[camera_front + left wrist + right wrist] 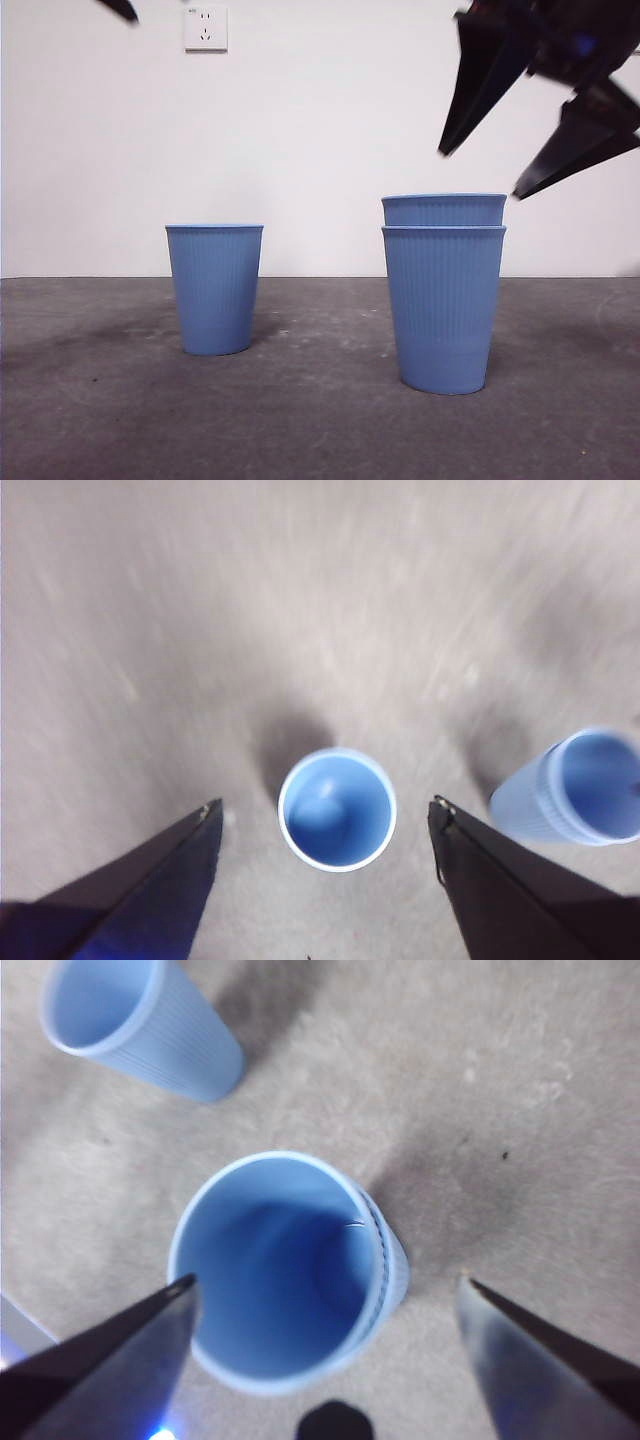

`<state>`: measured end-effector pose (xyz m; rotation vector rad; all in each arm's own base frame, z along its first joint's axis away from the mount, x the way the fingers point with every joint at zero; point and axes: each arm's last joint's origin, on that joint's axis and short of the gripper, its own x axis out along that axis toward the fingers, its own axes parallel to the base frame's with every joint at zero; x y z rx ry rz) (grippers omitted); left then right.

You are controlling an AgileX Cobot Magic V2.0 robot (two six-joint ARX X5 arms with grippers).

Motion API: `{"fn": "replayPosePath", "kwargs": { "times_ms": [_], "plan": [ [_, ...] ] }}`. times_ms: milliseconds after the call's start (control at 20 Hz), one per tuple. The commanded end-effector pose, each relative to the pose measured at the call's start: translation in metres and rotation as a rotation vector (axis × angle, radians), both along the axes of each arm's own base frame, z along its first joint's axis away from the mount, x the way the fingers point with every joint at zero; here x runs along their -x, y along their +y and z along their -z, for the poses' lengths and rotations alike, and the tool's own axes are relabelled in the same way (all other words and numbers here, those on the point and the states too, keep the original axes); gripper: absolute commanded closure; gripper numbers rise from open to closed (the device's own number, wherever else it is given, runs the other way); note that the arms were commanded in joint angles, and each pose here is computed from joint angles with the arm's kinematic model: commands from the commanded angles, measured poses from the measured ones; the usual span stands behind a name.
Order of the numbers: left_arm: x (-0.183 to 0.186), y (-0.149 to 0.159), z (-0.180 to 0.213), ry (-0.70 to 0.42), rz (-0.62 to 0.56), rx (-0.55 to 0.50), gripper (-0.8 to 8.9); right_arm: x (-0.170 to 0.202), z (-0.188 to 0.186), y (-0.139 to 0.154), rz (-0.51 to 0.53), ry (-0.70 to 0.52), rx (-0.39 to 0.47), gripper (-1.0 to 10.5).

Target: Pick up the cup on the top,put the cup on the left,pick up the cup in the middle,put the cup on the right

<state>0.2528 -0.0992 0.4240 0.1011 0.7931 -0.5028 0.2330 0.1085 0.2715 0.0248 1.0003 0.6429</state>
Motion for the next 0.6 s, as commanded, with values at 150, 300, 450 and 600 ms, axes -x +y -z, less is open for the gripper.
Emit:
{"fn": "replayPosePath", "kwargs": {
  "times_ms": [150,300,450,600],
  "plan": [
    [0.04,0.014,-0.028,-0.119,0.005,0.038,4.67,-0.007,0.01,0.009,0.031,0.002,0.051,6.7],
    [0.06,0.022,-0.041,-0.18,0.004,0.06,4.67,-0.007,0.009,0.011,0.033,0.001,0.05,6.9],
    [0.072,0.026,-0.046,-0.194,0.004,0.066,4.67,-0.007,0.012,0.011,0.038,0.021,0.054,7.5],
    [0.081,0.029,-0.048,-0.204,0.005,0.07,4.67,-0.009,0.016,0.012,0.039,0.036,0.062,7.5]
  ]
}}
